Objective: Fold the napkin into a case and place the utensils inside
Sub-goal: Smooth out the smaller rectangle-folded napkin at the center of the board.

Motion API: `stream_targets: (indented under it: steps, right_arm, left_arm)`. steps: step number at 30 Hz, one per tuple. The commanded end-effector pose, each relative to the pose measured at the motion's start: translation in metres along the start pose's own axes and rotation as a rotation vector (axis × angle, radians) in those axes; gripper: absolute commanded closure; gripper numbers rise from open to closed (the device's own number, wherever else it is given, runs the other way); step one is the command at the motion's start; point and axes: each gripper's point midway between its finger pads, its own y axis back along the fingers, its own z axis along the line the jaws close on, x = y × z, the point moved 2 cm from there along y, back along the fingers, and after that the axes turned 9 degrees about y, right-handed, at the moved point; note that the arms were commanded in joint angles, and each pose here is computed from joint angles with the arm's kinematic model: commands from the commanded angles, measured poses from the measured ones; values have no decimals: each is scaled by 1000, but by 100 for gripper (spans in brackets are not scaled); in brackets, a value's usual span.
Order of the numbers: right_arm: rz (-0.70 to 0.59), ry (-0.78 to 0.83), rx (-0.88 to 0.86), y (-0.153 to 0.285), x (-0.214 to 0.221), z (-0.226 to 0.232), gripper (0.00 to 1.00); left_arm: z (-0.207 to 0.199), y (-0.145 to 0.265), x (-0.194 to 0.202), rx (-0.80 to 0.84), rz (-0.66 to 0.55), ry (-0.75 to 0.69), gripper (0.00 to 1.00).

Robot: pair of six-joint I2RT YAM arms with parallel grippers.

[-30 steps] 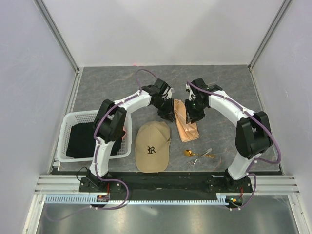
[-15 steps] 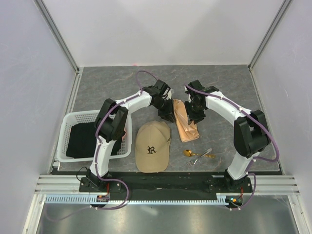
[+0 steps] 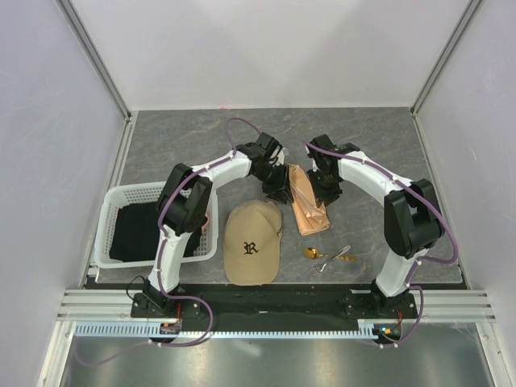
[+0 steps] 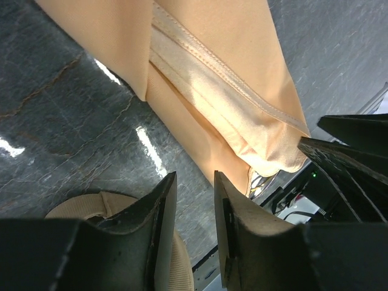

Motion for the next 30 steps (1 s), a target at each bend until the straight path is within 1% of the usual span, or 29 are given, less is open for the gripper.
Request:
stream_targets:
  steps: [1, 9, 11, 12, 13, 16, 18, 23, 25, 27, 30]
  right_arm:
    - [17, 20, 15, -10, 4, -1, 67]
    - [34, 45, 25, -21, 7, 2, 67]
    - [35, 44, 24, -22, 6, 3, 72]
    - [33, 42, 17, -21, 5, 5, 77]
    - [28, 42, 13, -20, 4, 7, 86]
    - [29, 35, -15, -12, 7, 17, 93]
    - [37, 33, -29, -9, 10, 21, 96]
    - [31, 8, -74, -16, 14, 29, 96]
    - [31, 1, -101, -20, 14, 34, 92]
    - [45, -5, -123, -28, 14, 38, 89]
    - [44, -10, -137, -28, 11, 41, 85]
  left_arm:
    - [-14, 1, -1, 55, 0, 3, 62]
    - [-15, -2, 0, 64, 1, 7, 63]
    - [-12, -5, 1, 61, 8, 10, 63]
    - [-12, -6, 2, 65, 13, 12, 63]
    - [-12, -7, 2, 66, 17, 15, 63]
    - [-10, -8, 3, 61, 16, 13, 64]
    - [-9, -9, 3, 58, 15, 10, 65]
    - [-4, -12, 6, 51, 24, 13, 67]
    - [-3, -12, 6, 49, 24, 7, 68]
    - [-1, -13, 9, 46, 31, 7, 69]
    - [3, -14, 9, 38, 30, 4, 72]
